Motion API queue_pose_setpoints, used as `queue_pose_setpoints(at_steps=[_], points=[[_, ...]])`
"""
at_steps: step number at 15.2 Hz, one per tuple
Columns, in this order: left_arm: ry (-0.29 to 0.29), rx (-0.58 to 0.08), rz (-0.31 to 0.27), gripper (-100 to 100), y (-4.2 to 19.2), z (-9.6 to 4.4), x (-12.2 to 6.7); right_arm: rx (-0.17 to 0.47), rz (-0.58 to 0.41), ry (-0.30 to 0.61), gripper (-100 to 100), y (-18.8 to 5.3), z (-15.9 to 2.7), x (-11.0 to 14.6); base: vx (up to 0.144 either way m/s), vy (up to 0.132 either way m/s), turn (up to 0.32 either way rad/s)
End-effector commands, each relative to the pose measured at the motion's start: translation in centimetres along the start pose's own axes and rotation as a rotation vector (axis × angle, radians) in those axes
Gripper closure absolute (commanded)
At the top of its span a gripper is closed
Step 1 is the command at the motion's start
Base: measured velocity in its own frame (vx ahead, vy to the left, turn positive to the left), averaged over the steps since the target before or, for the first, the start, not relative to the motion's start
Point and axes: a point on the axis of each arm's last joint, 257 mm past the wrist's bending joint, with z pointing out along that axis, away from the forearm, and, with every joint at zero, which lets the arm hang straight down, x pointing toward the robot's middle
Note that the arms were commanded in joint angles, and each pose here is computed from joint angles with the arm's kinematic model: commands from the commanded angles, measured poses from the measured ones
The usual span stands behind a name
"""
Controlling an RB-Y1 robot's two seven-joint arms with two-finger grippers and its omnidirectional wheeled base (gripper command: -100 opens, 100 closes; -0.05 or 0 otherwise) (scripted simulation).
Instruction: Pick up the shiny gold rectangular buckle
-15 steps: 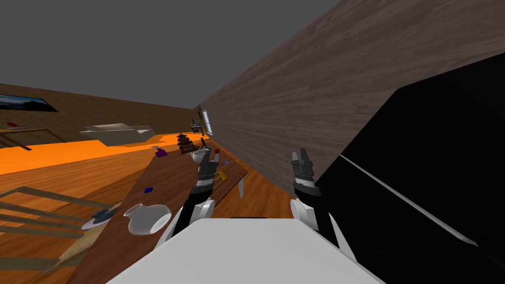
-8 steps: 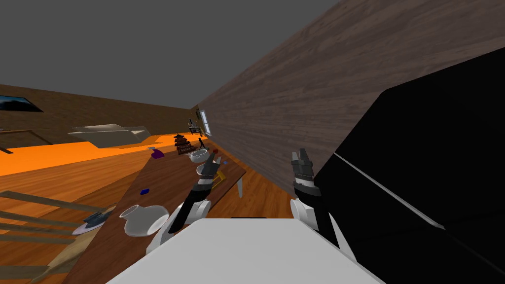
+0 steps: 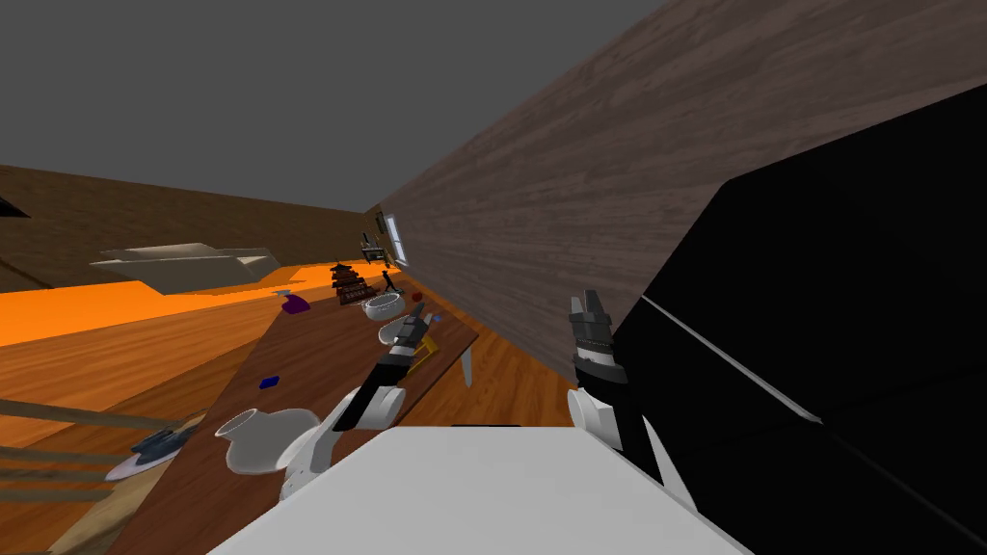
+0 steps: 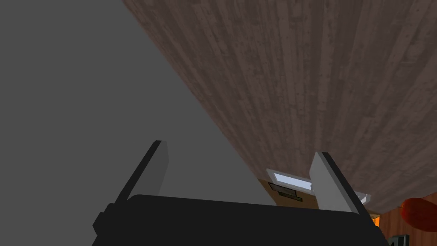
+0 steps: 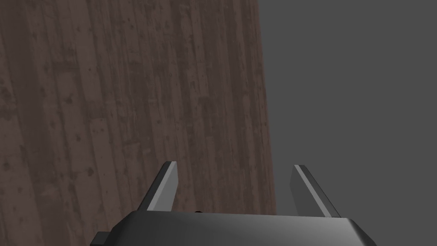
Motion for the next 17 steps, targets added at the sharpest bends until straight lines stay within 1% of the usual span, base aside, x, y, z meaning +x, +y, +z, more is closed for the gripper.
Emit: queue_pose_setpoints(at_steps=[1,2,3,4,5,6,7,9,10,11,12,13,14,15,16,17], points=[[-0.002,-0.055,-0.007,-100,1.7,0.0,-0.8,0.000,0.000,0.000,0,0.0,0.0,0.0,-0.003,-0.001,-0.068],[-0.008,-0.099,-0.017,-100,3.3,0.1,-1.9,0.000,0.000,0.000,0,0.0,0.0,0.0,-0.002,0.000,-0.075],[-0.009,-0.118,-0.017,-100,3.8,0.0,-1.9,0.000,0.000,0.000,0,0.0,0.0,0.0,-0.001,0.002,-0.054],[-0.019,-0.161,-0.029,-100,5.4,0.0,-3.1,0.000,0.000,0.000,0,0.0,0.0,0.0,-0.001,0.002,-0.071],[-0.021,-0.179,-0.029,-100,5.9,0.0,-3.1,0.000,0.000,0.000,0,0.0,0.0,0.0,0.000,0.003,-0.062],[-0.021,-0.182,-0.029,-100,6.0,-0.1,-3.1,0.000,0.000,0.000,0,0.0,0.0,0.0,0.000,0.004,-0.016],[-0.036,-0.235,-0.043,-100,7.8,-0.2,-4.4,0.000,0.000,0.000,0,0.0,0.0,0.0,0.000,0.002,-0.049],[-0.037,-0.247,-0.043,-100,8.1,-0.3,-4.4,0.000,0.000,0.000,0,0.0,0.0,0.0,0.000,0.003,-0.045],[-0.056,-0.299,-0.059,-100,9.9,-0.4,-5.8,0.000,0.000,0.000,0,0.0,0.0,0.0,0.000,0.002,-0.066],[-0.058,-0.314,-0.059,-100,10.3,-0.6,-5.8,0.000,0.000,0.000,0,0.0,0.0,0.0,0.001,0.004,-0.064],[-0.079,-0.350,-0.077,-100,11.6,-0.6,-7.2,0.000,0.000,0.000,0,0.0,0.0,0.0,0.002,0.004,-0.089],[-0.082,-0.374,-0.077,-100,12.2,-0.9,-7.3,0.000,0.000,0.000,0,0.0,0.0,0.0,0.002,0.005,-0.070],[-0.083,-0.380,-0.077,-100,12.4,-1.0,-7.3,0.000,0.000,0.000,0,0.0,0.0,0.0,0.001,0.006,-0.012],[-0.109,-0.425,-0.098,-100,13.9,-1.3,-8.8,0.000,0.000,0.000,0,0.0,0.0,0.0,0.001,0.005,-0.042],[-0.112,-0.444,-0.098,-100,14.3,-1.5,-8.9,0.000,0.000,0.000,0,0.0,0.0,0.0,0.002,0.005,-0.062],[-0.112,-0.446,-0.098,-100,14.4,-1.5,-8.9,0.000,0.000,0.000,0,0.0,0.0,0.0,0.002,0.005,-0.033]])
